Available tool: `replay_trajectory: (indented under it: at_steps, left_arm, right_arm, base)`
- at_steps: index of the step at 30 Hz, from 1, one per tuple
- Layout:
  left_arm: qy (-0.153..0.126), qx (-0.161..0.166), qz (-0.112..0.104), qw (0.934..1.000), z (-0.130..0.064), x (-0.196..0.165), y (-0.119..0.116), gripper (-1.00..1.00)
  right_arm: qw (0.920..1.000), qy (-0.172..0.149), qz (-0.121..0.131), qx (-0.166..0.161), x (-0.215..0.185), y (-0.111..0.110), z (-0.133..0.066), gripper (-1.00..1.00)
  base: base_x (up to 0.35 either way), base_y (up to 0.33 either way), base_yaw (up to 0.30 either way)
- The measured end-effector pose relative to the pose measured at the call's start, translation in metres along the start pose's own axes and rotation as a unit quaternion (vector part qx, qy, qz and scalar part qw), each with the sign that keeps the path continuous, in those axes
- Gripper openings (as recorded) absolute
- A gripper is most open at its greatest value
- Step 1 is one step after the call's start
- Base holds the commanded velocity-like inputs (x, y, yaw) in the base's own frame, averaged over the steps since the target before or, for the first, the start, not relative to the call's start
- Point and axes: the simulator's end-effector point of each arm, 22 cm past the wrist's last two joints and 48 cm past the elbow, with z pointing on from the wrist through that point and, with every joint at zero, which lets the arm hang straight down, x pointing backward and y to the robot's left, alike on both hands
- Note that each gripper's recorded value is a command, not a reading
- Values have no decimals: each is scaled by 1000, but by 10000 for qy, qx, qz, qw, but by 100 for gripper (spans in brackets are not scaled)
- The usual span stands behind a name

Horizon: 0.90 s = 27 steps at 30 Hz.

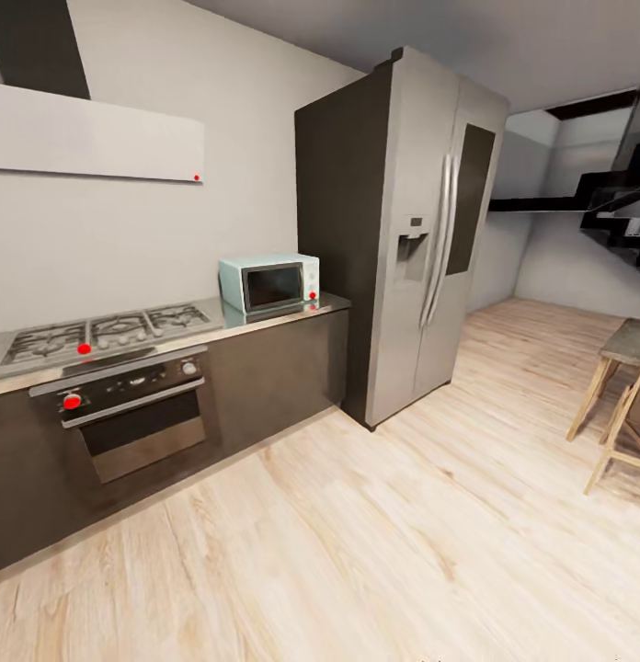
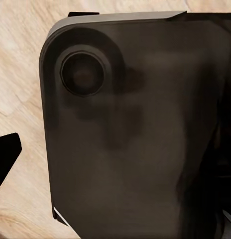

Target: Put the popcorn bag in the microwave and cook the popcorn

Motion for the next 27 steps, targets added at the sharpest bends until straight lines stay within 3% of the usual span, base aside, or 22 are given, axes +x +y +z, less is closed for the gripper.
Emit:
replay_trajectory:
  at_steps: [11, 21, 27]
  left_arm:
    - [0, 3, -9, 10000, 0, 0, -2, 100]
    - [-4, -12, -7, 10000, 0, 0, -2, 100]
    - [-3, 1, -4, 10000, 0, 0, -3, 100]
  right_arm:
    - [10000, 0, -3, -2, 0, 0, 0, 100]
    - [10000, 2, -90, 16, 0, -3, 0, 100]
    - [9999, -3, -101, 22, 0, -4, 0, 100]
  base:
    - [0, 0, -190]
    - [4, 0, -18]
    - [159, -40, 0]
